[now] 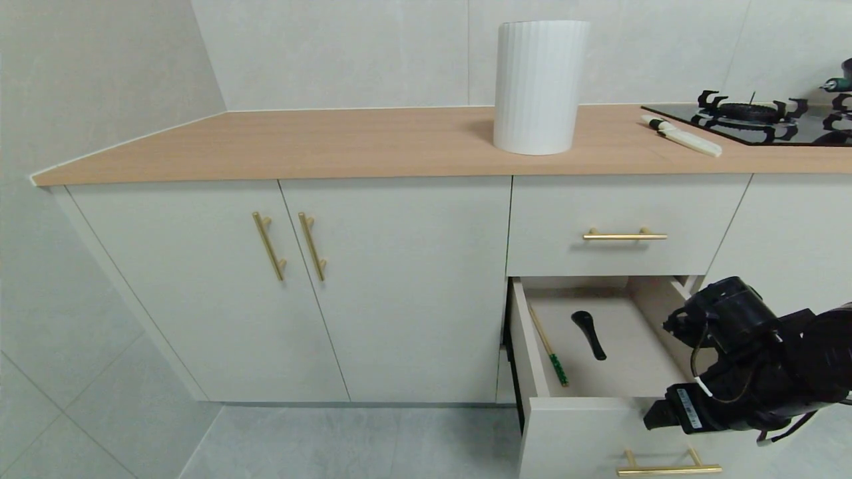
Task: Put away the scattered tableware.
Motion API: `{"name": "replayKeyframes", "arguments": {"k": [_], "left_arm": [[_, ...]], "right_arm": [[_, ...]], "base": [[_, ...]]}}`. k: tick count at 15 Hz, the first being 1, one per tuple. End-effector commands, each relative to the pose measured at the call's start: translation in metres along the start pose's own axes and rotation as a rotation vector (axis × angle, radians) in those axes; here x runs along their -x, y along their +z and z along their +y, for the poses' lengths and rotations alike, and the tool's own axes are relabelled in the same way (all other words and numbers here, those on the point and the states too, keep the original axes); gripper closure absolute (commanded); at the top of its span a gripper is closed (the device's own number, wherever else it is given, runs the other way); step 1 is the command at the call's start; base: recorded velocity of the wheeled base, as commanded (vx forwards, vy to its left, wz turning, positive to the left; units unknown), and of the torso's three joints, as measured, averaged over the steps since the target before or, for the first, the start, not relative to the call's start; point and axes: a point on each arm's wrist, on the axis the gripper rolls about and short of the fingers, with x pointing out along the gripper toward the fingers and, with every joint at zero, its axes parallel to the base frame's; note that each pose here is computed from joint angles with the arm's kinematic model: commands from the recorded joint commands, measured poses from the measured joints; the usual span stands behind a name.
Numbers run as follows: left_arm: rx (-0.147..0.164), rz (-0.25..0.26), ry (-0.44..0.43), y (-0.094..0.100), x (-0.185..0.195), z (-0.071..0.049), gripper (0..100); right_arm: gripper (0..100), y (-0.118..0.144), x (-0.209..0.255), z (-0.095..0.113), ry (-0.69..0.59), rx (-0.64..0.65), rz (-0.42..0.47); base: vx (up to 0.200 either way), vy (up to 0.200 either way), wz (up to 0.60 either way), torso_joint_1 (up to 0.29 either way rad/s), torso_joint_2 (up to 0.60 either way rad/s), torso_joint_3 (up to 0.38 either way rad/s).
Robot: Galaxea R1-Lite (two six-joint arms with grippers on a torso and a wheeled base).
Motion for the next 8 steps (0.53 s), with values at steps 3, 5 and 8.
{"name": "replayKeyframes", "arguments": {"k": [3,5,8], "left_arm": [[0.001,0.000,0.000,0.000,0.000,0.000,0],[0.001,0.000,0.000,0.000,0.000,0.000,0],[0.001,0.000,0.000,0.000,0.000,0.000,0]], "right_arm": [[0,0.007,-0.014,-0.008,0.002,-0.050,-0.091],[0,0.009,-0.023,-0.010,0.003,-0.069,-0.136],[0,0.013,-0.043,-0.016,0.004,-0.106,-0.221]], "base": [[0.000,0.000,0.00,0.000,0.00,0.000],[0.000,0.000,0.00,0.000,0.00,0.000],[0.000,0.000,0.00,0.000,0.00,0.000]]}}
